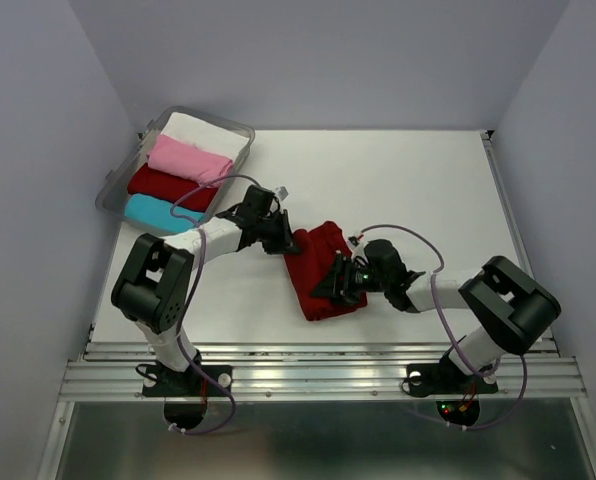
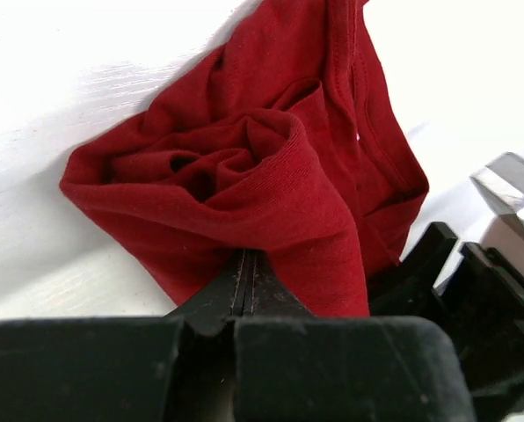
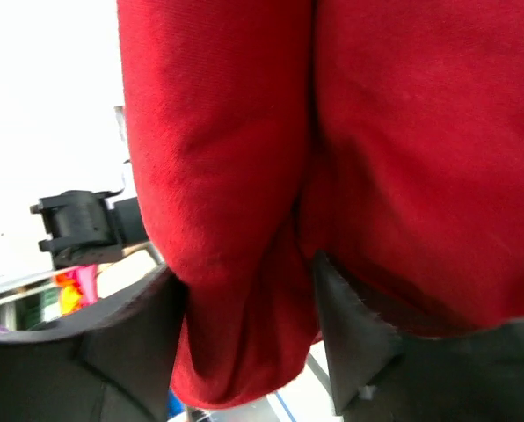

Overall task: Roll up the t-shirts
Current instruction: Roll the T-shirt to the center of the board.

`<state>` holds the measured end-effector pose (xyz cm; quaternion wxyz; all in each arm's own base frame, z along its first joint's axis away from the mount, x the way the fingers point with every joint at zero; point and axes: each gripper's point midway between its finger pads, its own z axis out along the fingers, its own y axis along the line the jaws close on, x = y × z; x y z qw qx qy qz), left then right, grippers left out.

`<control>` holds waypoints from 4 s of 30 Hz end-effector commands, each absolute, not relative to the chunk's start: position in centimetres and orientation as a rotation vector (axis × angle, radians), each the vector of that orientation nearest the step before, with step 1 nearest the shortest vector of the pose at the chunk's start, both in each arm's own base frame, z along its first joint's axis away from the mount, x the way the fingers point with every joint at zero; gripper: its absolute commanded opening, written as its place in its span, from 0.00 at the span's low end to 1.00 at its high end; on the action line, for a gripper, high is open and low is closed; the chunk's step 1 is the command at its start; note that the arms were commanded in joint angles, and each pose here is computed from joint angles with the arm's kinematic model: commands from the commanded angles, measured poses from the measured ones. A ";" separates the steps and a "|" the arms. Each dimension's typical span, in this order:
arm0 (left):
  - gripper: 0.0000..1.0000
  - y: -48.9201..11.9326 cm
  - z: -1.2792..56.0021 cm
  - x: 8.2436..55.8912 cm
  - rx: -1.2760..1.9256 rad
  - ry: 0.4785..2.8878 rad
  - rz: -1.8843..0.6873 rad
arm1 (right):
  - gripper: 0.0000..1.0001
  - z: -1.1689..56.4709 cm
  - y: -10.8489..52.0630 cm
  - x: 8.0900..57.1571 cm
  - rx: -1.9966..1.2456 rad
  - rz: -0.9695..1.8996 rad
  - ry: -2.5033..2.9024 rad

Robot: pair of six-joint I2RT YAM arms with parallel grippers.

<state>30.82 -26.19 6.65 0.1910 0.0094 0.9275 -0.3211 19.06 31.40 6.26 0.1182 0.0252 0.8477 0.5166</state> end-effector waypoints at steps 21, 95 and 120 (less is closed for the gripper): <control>0.00 -30.1 5.8 32.3 0.144 2.601 -0.941 | 0.16 12.0 28.0 21.3 -0.129 0.670 2.455; 0.00 -15.0 14.8 34.0 -0.249 2.417 -0.612 | 0.67 4.0 32.5 22.0 -0.511 -0.179 2.390; 0.51 -16.6 12.4 30.7 -0.204 2.425 -0.788 | 0.01 9.6 38.5 20.6 -0.413 0.746 2.414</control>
